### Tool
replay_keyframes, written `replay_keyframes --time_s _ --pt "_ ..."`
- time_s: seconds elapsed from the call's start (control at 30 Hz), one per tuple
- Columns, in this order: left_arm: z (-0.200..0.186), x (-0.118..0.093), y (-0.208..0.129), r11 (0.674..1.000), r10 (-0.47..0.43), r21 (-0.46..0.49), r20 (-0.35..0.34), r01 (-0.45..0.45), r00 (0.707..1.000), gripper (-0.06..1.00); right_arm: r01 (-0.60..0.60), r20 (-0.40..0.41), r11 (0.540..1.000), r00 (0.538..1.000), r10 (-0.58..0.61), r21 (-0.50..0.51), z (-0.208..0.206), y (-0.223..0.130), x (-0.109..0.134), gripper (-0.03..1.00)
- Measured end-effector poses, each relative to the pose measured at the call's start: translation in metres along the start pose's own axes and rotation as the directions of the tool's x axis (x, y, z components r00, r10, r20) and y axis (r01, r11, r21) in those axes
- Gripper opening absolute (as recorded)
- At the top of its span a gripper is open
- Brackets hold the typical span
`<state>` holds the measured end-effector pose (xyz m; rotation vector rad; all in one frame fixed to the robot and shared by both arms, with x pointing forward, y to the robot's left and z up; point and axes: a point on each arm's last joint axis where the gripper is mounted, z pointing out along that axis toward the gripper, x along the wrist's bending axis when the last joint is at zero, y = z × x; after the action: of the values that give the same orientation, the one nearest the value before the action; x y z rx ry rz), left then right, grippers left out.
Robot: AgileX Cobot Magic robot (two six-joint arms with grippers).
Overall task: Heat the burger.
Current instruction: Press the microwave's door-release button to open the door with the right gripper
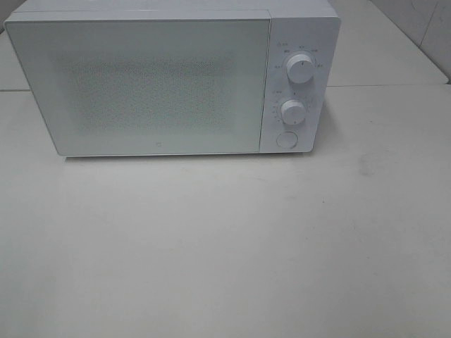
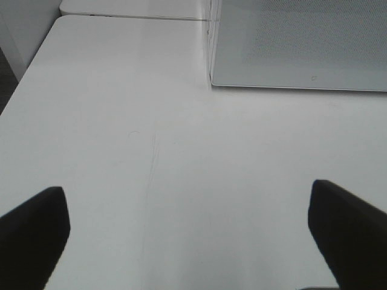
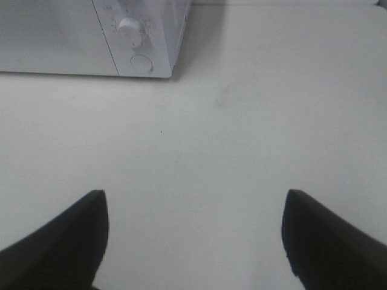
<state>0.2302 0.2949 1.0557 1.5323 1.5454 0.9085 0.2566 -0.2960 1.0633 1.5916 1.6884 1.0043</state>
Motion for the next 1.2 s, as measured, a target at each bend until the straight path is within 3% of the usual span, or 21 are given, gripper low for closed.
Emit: replay_keyframes --time_s 0.27,0.53,1.2 --pt "0.0 0.0 0.0 1.0 0.0 0.0 0.0 0.0 1.0 1.0 0.0 -0.009 0.994 1.0 0.0 -0.106 -0.018 -0.014 -0.001 0.76" --pt "0.0 0.0 0.0 1.0 0.0 0.0 0.0 0.0 1.0 1.0 0.0 -0.005 0.998 1.0 0.0 -0.059 -0.014 -0.025 -0.002 0.76" --pt "0.0 0.0 0.0 1.0 0.0 0.0 0.0 0.0 1.0 1.0 -0.008 -0.017 0.998 1.0 0.007 -0.056 -0.014 -0.024 -0.001 0.76"
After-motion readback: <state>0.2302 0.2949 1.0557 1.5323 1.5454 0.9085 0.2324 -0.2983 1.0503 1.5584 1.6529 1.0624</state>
